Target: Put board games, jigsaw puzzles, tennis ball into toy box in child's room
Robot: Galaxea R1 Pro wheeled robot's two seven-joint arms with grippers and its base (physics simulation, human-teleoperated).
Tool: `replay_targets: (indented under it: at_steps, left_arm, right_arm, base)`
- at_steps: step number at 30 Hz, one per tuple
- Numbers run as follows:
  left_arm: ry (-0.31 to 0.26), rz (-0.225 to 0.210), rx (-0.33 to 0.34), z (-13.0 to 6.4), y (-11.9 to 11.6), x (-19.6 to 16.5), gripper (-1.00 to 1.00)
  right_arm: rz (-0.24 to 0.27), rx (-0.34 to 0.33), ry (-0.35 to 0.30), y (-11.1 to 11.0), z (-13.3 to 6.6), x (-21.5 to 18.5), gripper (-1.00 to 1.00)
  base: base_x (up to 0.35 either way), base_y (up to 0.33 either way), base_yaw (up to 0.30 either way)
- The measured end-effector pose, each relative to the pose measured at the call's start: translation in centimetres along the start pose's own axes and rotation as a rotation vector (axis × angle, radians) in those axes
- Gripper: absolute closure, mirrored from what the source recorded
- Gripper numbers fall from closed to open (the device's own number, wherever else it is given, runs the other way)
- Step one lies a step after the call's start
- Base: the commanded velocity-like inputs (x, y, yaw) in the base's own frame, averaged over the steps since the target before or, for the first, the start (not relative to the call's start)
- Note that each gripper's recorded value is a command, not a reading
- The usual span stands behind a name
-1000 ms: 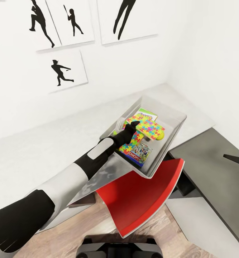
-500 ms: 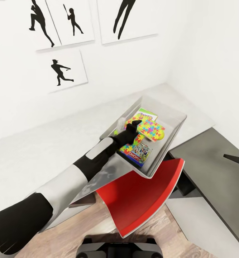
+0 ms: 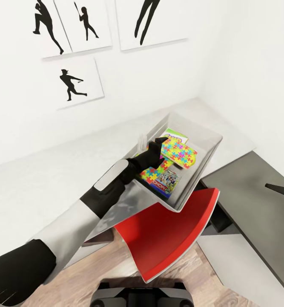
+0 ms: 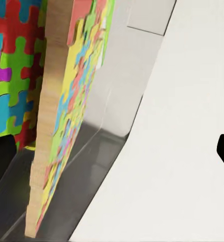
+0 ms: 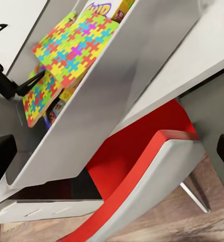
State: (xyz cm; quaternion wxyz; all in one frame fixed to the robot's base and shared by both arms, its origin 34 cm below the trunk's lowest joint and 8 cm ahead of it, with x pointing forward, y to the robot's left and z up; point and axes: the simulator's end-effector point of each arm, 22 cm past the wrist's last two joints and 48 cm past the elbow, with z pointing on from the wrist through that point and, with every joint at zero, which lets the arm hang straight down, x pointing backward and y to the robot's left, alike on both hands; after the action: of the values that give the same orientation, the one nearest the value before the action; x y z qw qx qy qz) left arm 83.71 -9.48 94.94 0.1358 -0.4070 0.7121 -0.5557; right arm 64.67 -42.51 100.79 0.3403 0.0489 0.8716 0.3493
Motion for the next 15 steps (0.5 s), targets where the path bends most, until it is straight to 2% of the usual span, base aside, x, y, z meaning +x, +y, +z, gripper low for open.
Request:
replay_targets:
  at_steps: [15]
  left_arm:
    - [0.018, 0.032, 0.065, -1.7, -3.4, 0.3, -1.0]
  right_arm:
    - [0.005, 0.003, 0.006, -0.2, 0.1, 0.3, -1.0]
  base:
    - [0.0, 0.0, 0.0]
